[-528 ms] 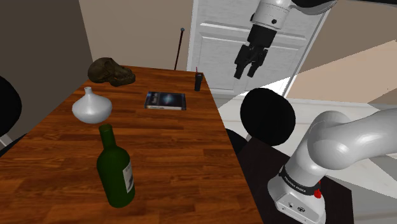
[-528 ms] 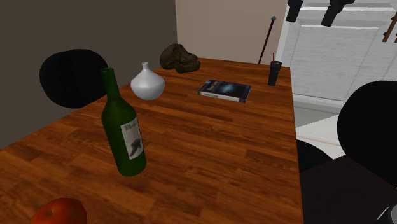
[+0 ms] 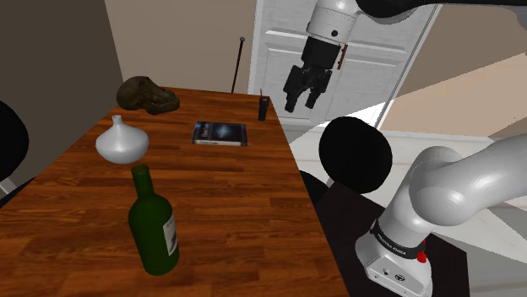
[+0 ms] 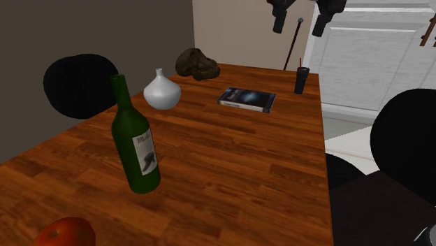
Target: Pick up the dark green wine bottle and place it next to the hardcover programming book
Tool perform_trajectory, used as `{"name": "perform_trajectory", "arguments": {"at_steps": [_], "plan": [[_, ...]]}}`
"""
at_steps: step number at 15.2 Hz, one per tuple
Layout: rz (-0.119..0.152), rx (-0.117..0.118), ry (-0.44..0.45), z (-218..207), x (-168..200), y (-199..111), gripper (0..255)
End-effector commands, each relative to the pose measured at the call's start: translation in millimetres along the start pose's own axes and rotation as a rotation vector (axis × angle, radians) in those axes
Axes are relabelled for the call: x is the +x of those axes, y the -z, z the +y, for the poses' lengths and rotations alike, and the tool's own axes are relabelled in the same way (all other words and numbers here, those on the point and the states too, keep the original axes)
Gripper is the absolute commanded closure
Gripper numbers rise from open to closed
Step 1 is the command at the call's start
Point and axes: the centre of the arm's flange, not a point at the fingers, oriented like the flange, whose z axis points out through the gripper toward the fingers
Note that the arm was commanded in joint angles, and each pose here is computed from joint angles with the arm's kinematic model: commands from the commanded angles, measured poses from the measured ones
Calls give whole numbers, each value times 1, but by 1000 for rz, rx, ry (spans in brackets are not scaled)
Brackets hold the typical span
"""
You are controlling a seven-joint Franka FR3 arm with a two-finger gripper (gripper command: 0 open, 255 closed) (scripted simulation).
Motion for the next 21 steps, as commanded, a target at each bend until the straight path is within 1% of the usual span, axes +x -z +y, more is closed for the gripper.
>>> {"name": "perform_trajectory", "arguments": {"at_steps": [1, 21], "plan": [[1, -2, 8, -27, 3, -8, 0], [11, -25, 87, -276, 57, -90, 0]]}}
